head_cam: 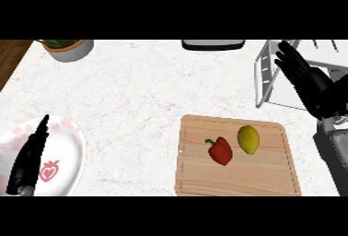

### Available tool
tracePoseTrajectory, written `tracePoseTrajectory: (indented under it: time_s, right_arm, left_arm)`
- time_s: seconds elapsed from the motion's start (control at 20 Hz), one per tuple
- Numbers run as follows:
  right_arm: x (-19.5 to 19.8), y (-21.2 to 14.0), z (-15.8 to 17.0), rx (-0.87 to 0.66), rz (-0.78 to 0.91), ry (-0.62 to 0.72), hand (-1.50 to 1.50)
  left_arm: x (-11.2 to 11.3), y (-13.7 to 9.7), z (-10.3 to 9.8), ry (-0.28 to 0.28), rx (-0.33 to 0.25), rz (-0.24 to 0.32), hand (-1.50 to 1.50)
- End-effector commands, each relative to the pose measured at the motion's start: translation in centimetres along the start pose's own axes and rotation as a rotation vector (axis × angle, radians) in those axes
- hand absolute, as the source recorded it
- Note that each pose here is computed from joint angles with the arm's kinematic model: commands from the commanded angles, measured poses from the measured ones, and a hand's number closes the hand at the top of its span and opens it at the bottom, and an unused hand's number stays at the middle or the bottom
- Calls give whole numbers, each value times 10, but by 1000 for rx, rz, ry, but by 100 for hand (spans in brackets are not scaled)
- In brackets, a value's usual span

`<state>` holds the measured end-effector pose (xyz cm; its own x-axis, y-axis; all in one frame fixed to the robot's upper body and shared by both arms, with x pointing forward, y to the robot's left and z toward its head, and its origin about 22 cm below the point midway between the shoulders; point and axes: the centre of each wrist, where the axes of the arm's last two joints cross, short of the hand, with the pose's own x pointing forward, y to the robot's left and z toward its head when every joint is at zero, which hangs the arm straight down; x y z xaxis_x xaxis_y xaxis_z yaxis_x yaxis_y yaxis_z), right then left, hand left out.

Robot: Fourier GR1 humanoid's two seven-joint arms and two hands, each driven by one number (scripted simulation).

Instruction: Pick the bell pepper from the cutting board and place it in the tiered basket

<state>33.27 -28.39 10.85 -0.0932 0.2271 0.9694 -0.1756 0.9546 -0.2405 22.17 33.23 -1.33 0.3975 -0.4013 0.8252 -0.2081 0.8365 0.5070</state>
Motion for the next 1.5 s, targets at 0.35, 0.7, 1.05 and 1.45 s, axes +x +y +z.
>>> tracePoseTrajectory:
  time_s: [0.35,0.7,1.05,1.45]
  right_arm:
    - [-23,10,-26,302,-277,-152,150]
    - [-77,21,-16,801,-783,-207,-150]
    - [7,-88,-21,975,-314,-327,-150]
    - [156,-81,0,1075,375,-446,-150]
  left_arm:
    - [117,-77,14,-483,-216,319,0]
    - [126,-85,13,-473,-224,336,0]
    - [110,-92,11,-468,-219,335,0]
    - [112,-97,15,-462,-203,339,0]
